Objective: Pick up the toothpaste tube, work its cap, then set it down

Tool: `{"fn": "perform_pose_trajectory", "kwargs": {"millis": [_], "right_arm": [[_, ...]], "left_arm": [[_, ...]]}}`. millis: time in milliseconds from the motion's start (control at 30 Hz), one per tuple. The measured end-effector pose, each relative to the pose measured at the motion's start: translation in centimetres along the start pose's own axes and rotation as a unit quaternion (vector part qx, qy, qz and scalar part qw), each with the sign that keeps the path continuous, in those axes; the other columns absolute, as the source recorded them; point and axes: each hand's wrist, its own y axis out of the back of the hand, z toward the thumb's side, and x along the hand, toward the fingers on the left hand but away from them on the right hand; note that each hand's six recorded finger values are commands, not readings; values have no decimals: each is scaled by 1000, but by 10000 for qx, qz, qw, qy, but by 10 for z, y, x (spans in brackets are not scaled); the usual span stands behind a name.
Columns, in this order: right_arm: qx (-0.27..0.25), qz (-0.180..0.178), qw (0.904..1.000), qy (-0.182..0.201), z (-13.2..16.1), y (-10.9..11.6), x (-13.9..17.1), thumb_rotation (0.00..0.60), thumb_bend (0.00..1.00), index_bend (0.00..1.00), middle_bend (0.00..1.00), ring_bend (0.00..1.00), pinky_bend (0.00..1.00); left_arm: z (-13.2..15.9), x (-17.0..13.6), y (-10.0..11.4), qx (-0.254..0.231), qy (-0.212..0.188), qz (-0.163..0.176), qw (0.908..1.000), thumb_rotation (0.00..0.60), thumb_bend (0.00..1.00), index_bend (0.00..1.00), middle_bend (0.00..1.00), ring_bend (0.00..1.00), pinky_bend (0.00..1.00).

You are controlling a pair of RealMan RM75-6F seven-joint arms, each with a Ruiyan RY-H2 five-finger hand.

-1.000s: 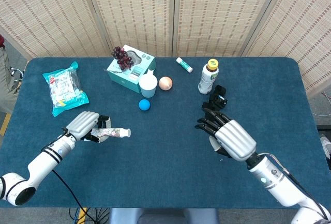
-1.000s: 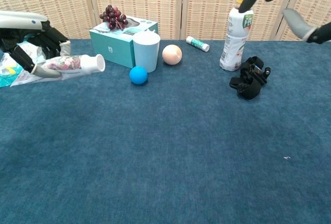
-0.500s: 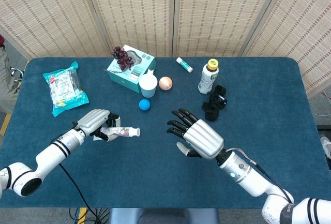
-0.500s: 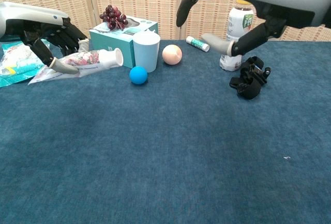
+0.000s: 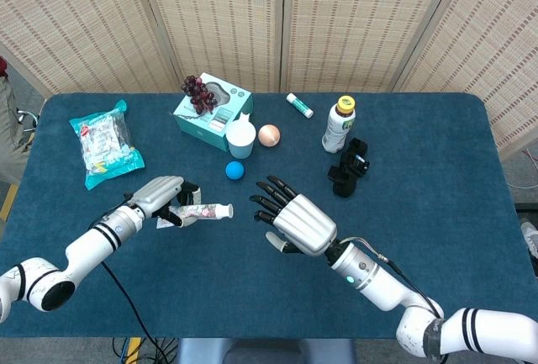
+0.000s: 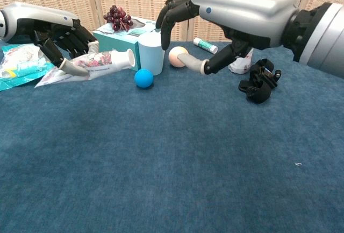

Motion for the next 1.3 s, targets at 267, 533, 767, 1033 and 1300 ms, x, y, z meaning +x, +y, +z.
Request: {"fn": "perform_pose_trajectory", "kwargs": {"millis": [267,533,767,1033,1300], "right_arm": [[147,-133,9998,-20,6,-6,-12,466,416,397,192,0,19],[199,-191,9996,-33,10,-12,-24,464,427,398,183,0,18],[252,-244,9994,-30,14,-17,-33,465,435,397,172,0,2],[264,-306,9992,-6,20,-21,-43,465,452,398,161,0,0],[285,-229,9993,-15,22,-25,-48,463,453,398,161,0,0]], "left_arm": [[4,5,-2,-81,-7,-38,10000,600,455,604,670,533,404],[7,8,-1,-121,-22,-42,9999,600,457,606,673,534,408],[10,9,-3,-140,-48,-58,9999,600,457,606,674,534,408],[13,11,-2,-175,-56,-65,9998,600,456,607,674,534,411],[16,10,3,-167,-64,-25,9998,600,457,607,674,534,412]]}}
